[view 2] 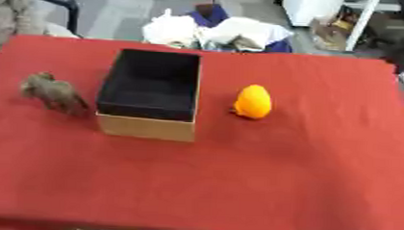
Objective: Pick up objects on the table and place them in the box.
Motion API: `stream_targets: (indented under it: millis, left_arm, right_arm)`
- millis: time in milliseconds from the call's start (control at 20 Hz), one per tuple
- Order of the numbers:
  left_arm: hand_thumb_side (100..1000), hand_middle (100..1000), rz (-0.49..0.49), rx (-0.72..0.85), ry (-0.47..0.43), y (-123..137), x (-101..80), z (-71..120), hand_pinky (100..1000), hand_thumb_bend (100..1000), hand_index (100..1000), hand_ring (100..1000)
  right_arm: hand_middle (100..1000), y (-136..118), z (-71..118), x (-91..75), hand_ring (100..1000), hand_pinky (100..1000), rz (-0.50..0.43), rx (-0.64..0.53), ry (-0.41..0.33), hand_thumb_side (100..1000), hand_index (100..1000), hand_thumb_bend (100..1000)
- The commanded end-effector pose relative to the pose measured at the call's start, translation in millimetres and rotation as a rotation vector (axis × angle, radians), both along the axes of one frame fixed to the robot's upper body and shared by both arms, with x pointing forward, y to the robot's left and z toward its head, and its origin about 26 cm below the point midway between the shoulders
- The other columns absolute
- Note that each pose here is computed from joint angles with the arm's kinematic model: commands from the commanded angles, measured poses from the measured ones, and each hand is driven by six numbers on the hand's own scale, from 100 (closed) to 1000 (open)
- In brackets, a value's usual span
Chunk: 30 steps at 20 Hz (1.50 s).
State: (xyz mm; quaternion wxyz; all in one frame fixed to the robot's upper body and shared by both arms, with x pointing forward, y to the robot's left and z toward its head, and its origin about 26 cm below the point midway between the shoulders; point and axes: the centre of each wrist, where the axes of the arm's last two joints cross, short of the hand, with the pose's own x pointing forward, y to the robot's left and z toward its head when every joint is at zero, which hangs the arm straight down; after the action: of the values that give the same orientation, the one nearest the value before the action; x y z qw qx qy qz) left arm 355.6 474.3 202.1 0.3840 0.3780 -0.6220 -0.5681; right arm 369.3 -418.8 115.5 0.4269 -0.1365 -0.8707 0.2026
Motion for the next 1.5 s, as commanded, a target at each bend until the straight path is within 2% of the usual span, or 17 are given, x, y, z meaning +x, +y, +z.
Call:
stream_targets:
  millis: [50, 450, 700, 1100, 1500]
  left_arm:
    - [332, 751, -0.004, 0.033, -0.017, 3.0, 5.7, 11.7, 691, 483, 890, 685]
    - [380, 752, -0.064, 0.082, -0.015, -15.0, 27.5, 10.7, 691, 504, 890, 688]
    - [426, 751, -0.074, 0.108, 0.007, -20.7, 37.5, 3.3, 691, 502, 890, 688]
    - [488, 753, -0.067, 0.171, 0.021, -22.3, 45.7, -9.8, 693, 562, 890, 699]
    - [496, 757, -0.052, 0.235, -0.005, -17.7, 46.6, -16.4, 703, 620, 891, 712]
  right_arm:
    - [711, -2.0, 14.9, 3.0, 700, 801, 0.009, -0.018, -0.032, 469, 841, 100]
    - [711, 2.8, 16.2, 6.1, 701, 801, 0.031, -0.015, -0.035, 472, 841, 100]
    - [710, 6.0, 17.4, 8.4, 700, 801, 0.045, -0.012, -0.038, 482, 841, 100]
    - [710, 13.3, 22.2, 13.8, 701, 801, 0.076, -0.013, -0.051, 478, 842, 100]
    - [709, 18.1, 27.0, 17.5, 700, 802, 0.095, -0.013, -0.067, 492, 842, 100]
